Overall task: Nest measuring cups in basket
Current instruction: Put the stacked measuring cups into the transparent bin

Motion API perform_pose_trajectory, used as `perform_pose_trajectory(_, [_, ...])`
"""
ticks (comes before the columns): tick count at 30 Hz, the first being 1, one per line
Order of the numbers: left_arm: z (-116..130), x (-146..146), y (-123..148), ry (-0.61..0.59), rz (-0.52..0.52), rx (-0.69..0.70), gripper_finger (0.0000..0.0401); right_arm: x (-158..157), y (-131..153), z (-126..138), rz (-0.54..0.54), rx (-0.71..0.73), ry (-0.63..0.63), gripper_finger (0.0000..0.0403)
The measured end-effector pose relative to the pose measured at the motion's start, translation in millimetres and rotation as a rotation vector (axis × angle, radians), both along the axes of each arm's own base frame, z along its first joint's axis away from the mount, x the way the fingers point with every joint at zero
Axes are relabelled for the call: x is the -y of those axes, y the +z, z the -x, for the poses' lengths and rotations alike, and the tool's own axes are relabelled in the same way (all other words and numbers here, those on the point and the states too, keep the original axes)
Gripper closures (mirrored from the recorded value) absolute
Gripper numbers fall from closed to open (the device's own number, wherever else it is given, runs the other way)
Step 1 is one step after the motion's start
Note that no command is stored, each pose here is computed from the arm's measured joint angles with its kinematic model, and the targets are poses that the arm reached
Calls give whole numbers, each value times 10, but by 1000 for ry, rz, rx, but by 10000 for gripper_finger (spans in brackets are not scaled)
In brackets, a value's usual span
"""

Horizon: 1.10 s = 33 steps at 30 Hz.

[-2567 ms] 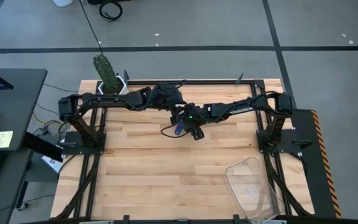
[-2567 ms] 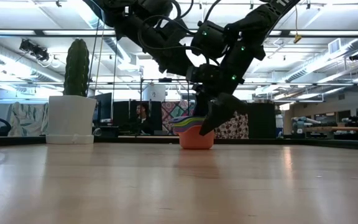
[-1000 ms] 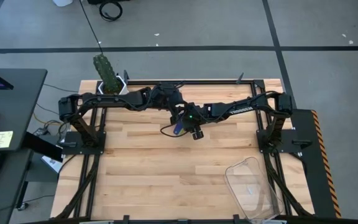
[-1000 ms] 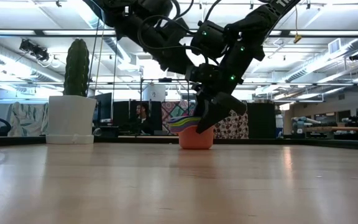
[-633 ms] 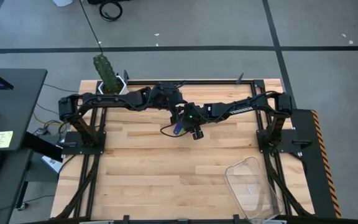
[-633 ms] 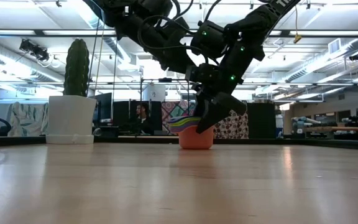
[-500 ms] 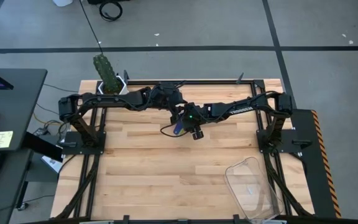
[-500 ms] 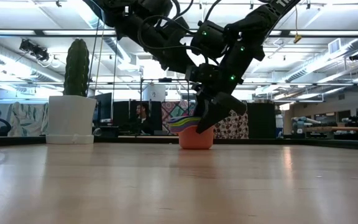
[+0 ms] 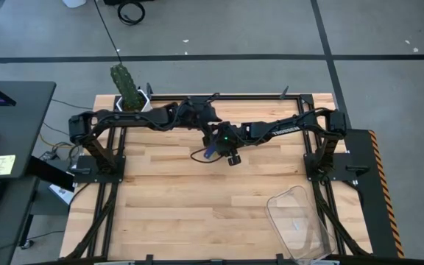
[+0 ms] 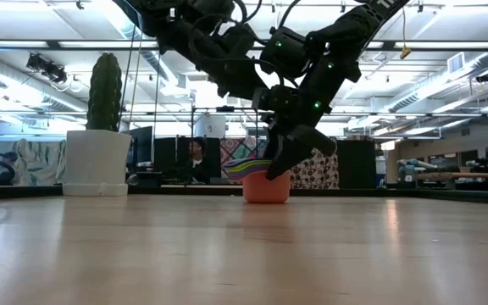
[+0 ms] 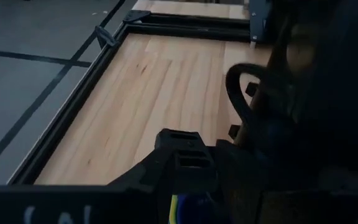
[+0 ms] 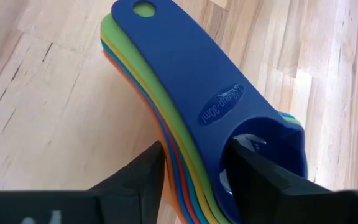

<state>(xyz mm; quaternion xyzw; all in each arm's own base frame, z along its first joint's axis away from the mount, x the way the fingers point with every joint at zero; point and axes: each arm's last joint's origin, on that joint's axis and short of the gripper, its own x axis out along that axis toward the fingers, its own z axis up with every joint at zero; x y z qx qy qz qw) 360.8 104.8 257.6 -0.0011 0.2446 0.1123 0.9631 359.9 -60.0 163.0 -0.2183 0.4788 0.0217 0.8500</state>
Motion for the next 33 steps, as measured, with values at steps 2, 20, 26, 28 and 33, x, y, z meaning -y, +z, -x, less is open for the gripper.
perform_pose_trajectory(2, [12,3,57,9,7,31,280,0,0,0,0,0,0,237])
perform_pose_trajectory(20, [470,93,754,53,-56,181,280,1,14,-7,0,3,0,278])
perform_pose_trajectory(26, [542,98,669,105,-28,65,280,6,48,-37,0,8,-1,281])
perform_pose_trajectory(28, [561,103,642,109,-14,32,280,7,57,-40,-1,4,-1,281])
perform_pose_trajectory(33, [602,126,555,118,31,-58,280,7,65,-35,-3,-12,-1,282])
